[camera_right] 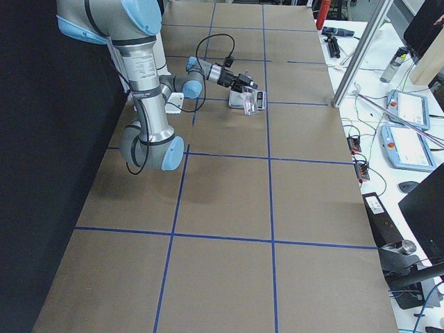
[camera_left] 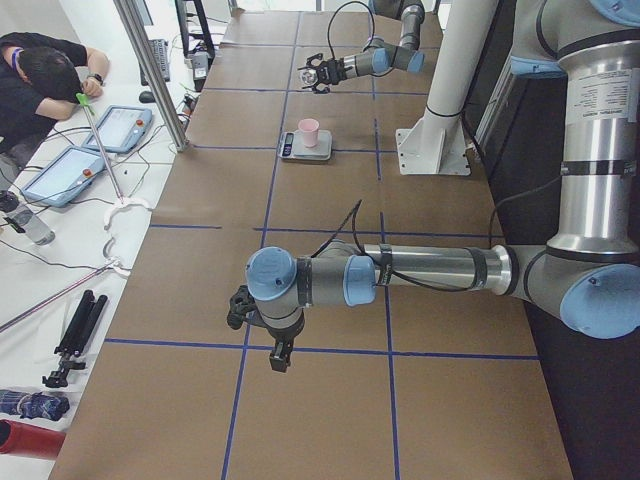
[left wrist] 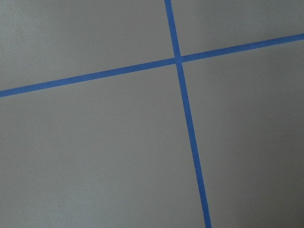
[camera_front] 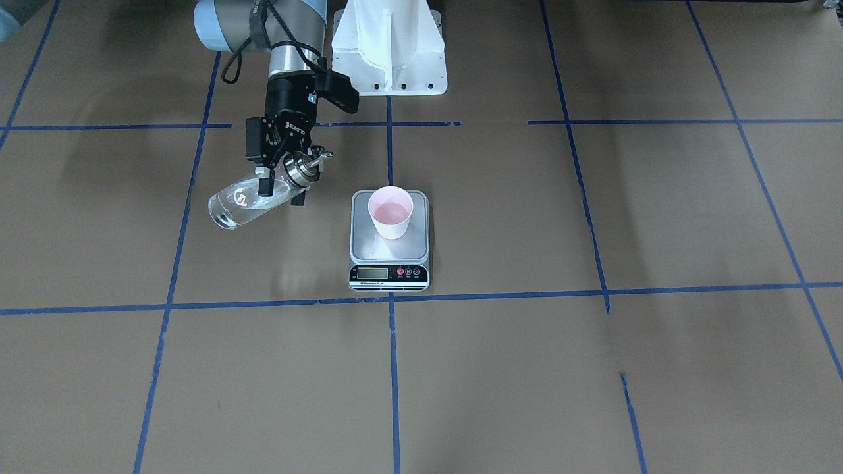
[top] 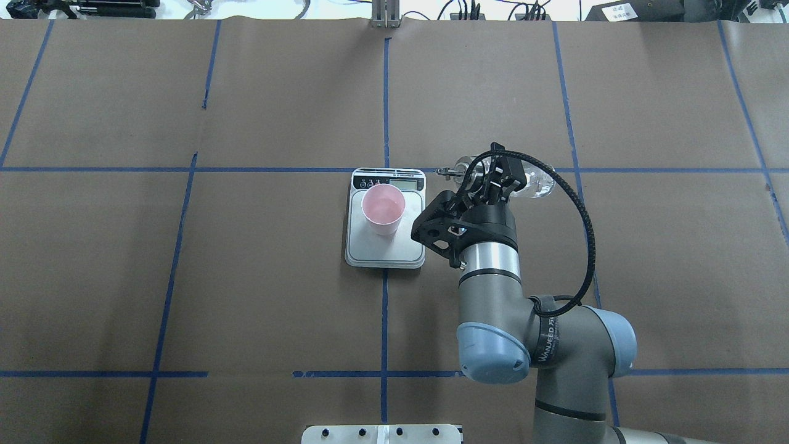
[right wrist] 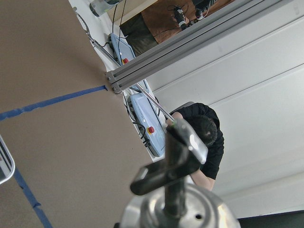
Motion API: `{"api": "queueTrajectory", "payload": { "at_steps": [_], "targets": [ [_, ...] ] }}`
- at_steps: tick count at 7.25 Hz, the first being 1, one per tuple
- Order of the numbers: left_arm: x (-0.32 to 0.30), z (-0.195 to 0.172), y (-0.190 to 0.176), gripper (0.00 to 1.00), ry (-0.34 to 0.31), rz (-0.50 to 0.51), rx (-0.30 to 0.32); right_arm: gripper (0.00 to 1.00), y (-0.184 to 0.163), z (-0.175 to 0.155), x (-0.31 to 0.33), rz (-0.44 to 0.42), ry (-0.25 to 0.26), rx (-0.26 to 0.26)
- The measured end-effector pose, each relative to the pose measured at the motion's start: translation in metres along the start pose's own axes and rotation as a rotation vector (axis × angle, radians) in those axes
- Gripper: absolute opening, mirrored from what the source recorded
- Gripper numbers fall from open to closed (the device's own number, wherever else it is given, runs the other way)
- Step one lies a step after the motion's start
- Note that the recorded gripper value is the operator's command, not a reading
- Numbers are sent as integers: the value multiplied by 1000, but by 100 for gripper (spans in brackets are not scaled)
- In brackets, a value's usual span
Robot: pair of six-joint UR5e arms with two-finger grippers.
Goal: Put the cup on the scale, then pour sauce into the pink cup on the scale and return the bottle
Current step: 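Move the bottle with the right gripper over the pink cup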
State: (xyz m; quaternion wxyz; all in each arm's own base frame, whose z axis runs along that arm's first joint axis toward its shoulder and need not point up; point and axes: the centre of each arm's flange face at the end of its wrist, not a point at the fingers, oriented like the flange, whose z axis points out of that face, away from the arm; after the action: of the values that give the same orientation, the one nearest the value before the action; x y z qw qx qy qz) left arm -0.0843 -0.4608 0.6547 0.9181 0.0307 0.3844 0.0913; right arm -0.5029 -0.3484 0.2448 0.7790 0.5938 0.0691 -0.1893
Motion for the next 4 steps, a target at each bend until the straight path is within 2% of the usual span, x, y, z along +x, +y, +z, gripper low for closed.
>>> {"api": "queueTrajectory", "payload": {
  "at_steps": [4],
  "targets": [
    [-1,0,1,100,1,-4,-3,0,-10,11,-38,-150,36,-22]
  ]
}}
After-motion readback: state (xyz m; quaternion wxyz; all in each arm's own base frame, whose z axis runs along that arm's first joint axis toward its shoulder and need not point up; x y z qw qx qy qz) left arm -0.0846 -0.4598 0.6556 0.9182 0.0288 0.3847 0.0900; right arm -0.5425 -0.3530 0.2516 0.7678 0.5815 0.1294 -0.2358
